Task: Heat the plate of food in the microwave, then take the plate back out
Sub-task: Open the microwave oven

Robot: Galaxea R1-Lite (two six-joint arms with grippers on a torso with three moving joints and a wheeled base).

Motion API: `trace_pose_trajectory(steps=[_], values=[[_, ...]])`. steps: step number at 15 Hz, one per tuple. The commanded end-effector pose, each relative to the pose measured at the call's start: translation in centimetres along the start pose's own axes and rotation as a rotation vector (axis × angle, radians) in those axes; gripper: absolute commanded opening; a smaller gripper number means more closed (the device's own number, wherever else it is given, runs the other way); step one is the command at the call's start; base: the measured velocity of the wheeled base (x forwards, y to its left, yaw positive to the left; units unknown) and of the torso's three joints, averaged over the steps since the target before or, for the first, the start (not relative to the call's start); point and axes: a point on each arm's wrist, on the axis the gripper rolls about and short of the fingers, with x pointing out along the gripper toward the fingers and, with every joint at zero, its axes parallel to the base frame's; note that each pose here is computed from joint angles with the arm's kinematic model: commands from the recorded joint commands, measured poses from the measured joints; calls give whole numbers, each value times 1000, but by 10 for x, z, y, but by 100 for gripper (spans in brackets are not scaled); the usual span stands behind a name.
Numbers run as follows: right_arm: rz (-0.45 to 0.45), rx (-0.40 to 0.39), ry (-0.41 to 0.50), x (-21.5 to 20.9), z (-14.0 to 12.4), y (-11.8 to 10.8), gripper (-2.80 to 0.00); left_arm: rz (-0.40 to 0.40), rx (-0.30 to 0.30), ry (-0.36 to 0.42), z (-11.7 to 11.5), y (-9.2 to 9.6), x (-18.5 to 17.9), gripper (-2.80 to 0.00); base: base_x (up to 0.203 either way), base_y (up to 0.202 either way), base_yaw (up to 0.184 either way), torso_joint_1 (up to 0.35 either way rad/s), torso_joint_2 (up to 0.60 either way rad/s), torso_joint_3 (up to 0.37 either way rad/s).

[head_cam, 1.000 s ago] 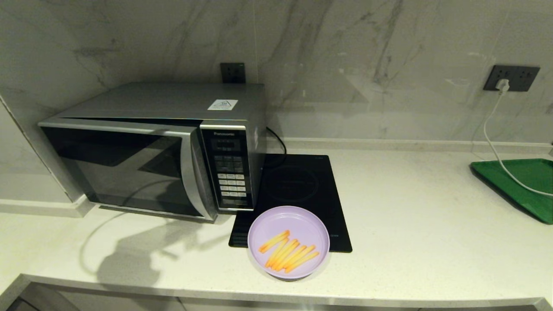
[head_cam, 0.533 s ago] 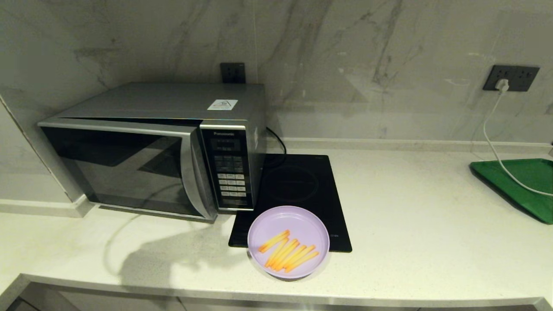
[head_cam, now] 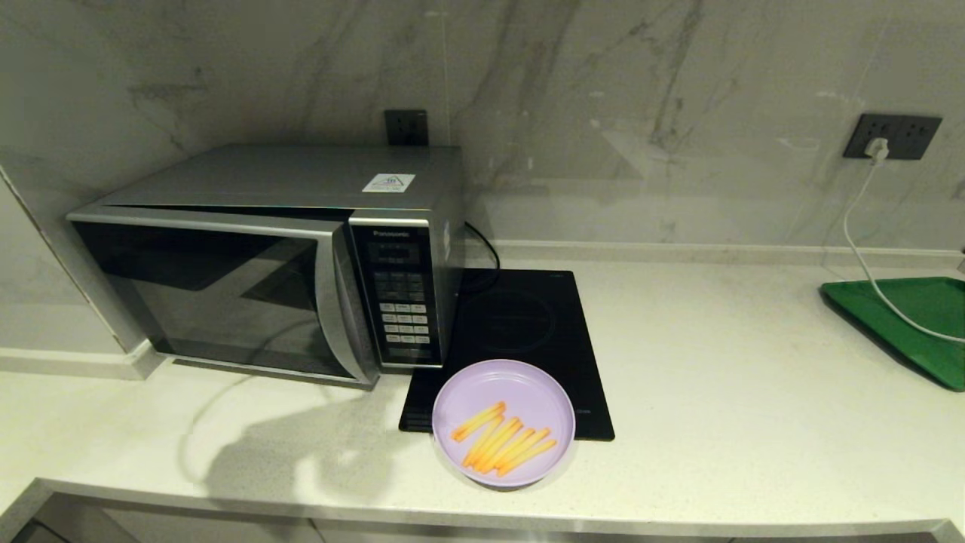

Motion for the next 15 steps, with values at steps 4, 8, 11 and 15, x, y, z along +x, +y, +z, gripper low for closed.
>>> trace_pose_trajectory(steps=[4,8,11,15], values=[[-1,0,1,0,0,0,-280,26,-504,12,20,-21,-3,0,0,0,0,0,0,0],[-1,0,1,0,0,0,-280,119,-1444,-30,35,-20,-6,0,0,0,0,0,0,0],[-1,0,1,0,0,0,-280,283,-1849,-164,-7,-16,-10,0,0,0,0,0,0,0],[-1,0,1,0,0,0,-280,304,-1982,-155,-37,-36,-12,0,0,0,0,0,0,0]])
